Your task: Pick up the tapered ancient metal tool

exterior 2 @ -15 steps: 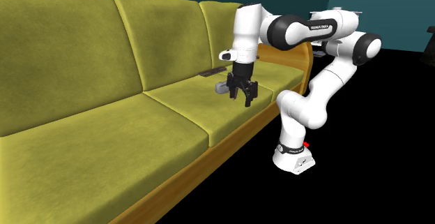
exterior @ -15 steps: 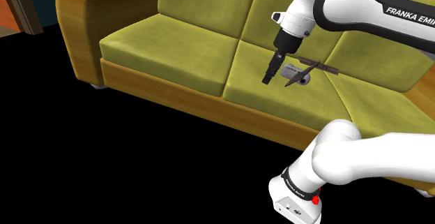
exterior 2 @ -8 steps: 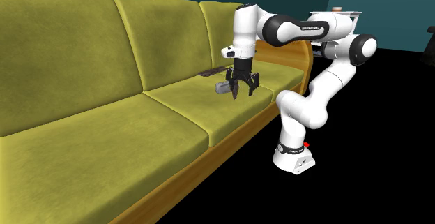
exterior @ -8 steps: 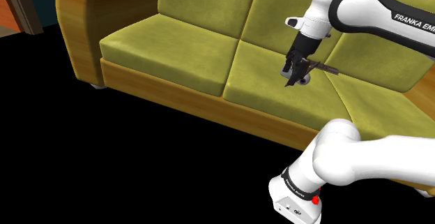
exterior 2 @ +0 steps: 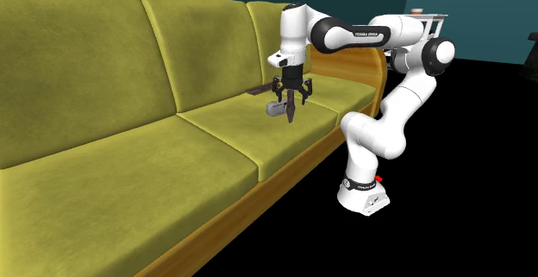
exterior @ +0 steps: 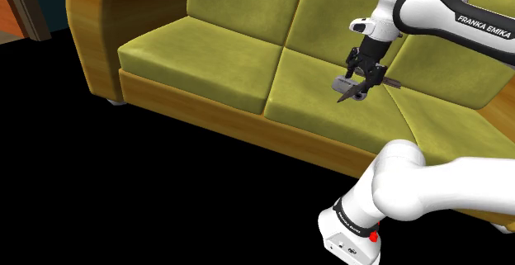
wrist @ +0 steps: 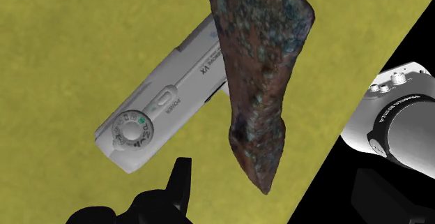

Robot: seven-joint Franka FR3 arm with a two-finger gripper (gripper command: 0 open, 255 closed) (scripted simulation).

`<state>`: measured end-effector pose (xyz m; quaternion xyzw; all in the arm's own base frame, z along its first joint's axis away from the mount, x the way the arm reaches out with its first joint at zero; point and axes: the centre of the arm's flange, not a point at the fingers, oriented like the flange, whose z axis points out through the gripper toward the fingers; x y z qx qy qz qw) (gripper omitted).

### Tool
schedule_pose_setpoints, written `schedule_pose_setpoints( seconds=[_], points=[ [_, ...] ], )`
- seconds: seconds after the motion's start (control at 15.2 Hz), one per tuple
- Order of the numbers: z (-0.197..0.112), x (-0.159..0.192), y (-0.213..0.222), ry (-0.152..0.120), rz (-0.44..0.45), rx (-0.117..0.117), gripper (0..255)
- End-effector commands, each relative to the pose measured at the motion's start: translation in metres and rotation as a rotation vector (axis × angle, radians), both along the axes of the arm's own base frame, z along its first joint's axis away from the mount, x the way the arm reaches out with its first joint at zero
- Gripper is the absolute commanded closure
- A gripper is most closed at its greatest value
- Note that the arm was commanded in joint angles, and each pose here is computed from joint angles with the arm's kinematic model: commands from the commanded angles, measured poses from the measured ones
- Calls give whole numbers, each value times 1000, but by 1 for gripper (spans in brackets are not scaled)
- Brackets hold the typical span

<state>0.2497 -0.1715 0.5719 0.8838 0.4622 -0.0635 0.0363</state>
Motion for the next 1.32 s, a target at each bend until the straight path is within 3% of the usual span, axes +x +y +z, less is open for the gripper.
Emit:
schedule_pose_setpoints(
  seconds=[0.0,0.46,0.53,1.25],
  points=[
    [-8,1,-8,7,27,-5,0],
    [-37,1,-7,7,27,-5,0],
    [-37,1,-7,7,27,-5,255],
    [-26,1,-8,7,27,-5,255]
  ],
)
